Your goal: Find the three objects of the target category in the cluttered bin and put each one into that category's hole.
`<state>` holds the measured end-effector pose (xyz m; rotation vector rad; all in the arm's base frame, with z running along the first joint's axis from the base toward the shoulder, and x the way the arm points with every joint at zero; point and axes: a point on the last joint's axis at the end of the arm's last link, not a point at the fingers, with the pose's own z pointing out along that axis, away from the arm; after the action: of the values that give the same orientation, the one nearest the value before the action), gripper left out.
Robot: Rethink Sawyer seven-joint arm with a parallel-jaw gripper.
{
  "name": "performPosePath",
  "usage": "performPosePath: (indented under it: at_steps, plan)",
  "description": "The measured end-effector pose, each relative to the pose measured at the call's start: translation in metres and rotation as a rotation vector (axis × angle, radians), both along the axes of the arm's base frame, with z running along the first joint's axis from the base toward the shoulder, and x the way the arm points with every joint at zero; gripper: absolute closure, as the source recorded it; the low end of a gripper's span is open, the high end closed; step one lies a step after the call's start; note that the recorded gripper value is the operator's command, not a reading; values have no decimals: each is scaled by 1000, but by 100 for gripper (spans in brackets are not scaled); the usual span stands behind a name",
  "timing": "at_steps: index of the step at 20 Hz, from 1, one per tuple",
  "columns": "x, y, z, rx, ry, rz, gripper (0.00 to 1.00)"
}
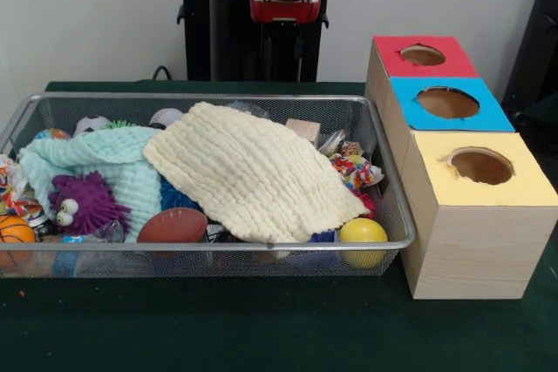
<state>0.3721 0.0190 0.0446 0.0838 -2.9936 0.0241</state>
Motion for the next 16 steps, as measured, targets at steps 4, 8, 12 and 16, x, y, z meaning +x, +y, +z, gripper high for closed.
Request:
performPosePath:
  at_steps: [4,8,12,16]
  plan:
    - [-8,-1,3,9,5,17,0]
    - [-17,-9,9,23,8,26,0]
    - [-18,-23,10,36,10,20,0]
    - [-21,-39,9,49,26,8,0]
